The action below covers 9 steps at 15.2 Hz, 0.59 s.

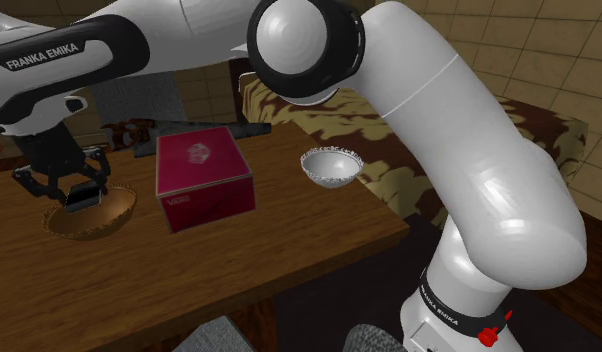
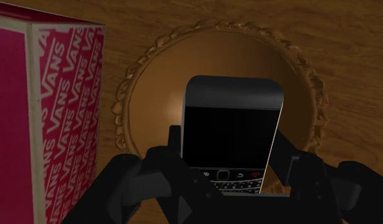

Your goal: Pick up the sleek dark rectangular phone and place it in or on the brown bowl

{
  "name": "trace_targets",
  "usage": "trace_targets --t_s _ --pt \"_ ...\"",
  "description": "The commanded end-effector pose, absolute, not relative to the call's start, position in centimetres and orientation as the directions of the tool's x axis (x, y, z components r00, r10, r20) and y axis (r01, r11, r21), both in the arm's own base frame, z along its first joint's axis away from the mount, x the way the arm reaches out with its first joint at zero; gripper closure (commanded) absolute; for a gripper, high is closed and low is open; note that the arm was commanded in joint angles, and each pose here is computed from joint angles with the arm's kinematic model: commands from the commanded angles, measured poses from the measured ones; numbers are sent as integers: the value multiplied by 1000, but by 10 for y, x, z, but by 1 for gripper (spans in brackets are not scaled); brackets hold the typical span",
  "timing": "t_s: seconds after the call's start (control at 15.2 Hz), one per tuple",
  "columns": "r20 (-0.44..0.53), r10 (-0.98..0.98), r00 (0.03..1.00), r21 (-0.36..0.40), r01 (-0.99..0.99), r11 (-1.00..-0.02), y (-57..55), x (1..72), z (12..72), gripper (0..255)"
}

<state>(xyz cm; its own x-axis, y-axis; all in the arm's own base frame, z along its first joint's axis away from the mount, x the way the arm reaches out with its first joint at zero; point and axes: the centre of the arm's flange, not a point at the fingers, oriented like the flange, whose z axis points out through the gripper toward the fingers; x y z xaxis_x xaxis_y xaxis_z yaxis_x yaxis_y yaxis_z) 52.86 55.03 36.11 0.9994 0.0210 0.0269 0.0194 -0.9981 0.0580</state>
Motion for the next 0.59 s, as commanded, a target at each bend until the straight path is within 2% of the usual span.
trace_targets --t_s 0.0,0.53 --pt "27 21 999 58 19 -998 550 528 351 255" --pt "27 21 999 58 19 -998 550 528 344 255"
